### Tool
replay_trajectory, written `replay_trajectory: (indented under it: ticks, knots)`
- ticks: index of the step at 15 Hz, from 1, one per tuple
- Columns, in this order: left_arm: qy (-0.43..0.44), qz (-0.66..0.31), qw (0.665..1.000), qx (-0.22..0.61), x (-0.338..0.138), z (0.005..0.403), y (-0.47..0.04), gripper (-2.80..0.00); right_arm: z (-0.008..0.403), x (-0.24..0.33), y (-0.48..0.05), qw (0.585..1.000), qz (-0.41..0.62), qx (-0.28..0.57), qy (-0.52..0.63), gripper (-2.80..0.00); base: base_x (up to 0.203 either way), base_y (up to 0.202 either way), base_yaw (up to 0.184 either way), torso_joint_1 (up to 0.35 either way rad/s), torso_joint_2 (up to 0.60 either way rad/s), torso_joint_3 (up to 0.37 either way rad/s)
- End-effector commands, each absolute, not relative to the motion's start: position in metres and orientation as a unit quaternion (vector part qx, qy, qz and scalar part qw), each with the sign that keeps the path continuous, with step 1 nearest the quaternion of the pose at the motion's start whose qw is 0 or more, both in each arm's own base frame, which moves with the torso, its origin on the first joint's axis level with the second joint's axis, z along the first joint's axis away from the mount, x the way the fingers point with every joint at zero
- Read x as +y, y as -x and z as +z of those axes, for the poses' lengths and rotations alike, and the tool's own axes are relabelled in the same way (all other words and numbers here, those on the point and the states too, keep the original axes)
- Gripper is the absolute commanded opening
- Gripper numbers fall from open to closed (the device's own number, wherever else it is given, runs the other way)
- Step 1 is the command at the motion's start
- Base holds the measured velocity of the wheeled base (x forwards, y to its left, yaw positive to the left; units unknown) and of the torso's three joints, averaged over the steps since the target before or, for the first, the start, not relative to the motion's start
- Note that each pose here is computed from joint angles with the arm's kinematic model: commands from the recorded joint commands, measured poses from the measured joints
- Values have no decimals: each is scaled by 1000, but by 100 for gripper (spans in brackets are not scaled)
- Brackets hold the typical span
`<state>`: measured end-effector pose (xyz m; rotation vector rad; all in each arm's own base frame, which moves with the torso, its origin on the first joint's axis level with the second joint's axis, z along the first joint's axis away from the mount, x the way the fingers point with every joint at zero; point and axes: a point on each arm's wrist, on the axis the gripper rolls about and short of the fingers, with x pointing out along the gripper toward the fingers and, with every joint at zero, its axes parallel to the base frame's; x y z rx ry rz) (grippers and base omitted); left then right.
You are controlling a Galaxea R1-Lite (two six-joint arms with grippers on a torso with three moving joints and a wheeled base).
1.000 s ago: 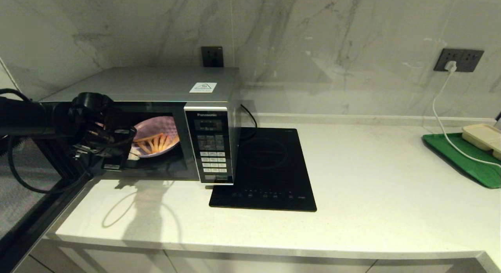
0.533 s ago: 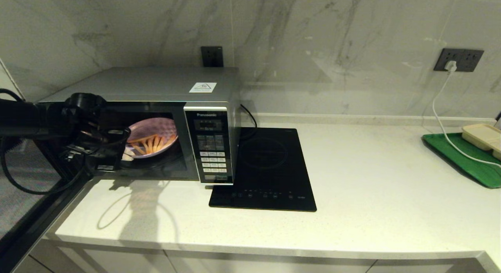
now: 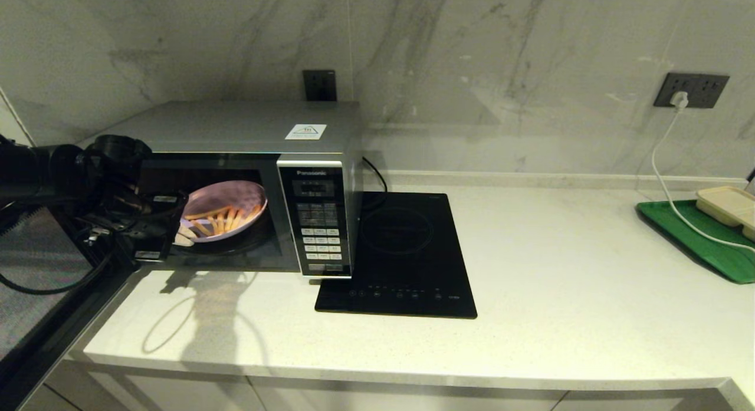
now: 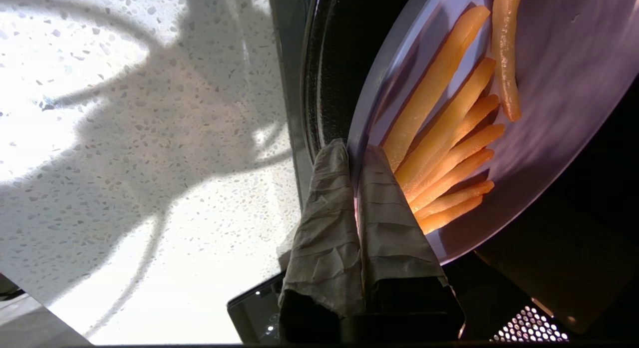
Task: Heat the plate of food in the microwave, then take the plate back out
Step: Put the plate in the microwave oven
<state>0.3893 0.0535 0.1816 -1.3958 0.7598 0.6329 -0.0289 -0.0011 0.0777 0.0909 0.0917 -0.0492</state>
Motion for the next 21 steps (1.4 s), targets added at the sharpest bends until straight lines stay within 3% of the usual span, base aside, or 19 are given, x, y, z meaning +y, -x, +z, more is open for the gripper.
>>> replay_trajectory:
  ticks: [1, 9, 11, 12, 17, 21]
  knots:
    - [617, 284, 651, 339, 53, 178, -390, -280, 78, -1, 29, 998, -24, 46, -46, -280, 0, 0, 0, 0, 0, 0]
    - [610, 296, 645, 352, 55, 157, -402, -280, 78, -1, 29, 998, -24, 46, -46, -280, 0, 0, 0, 0, 0, 0]
    - [612, 281, 656, 340, 52, 160, -406, -280, 78, -1, 29, 998, -24, 46, -46, -280, 0, 0, 0, 0, 0, 0]
    - [611, 275, 661, 338, 50, 162, -407, 0, 78, -1, 29, 998, -24, 46, -46, -280, 0, 0, 0, 0, 0, 0]
    - [612, 265, 668, 330, 48, 172, -406, 0, 78, -1, 29, 998, -24, 46, -46, -280, 0, 0, 0, 0, 0, 0]
    - [620, 239, 678, 314, 43, 207, -381, 0, 78, -1, 29, 998, -24, 46, -46, -280, 0, 0, 0, 0, 0, 0]
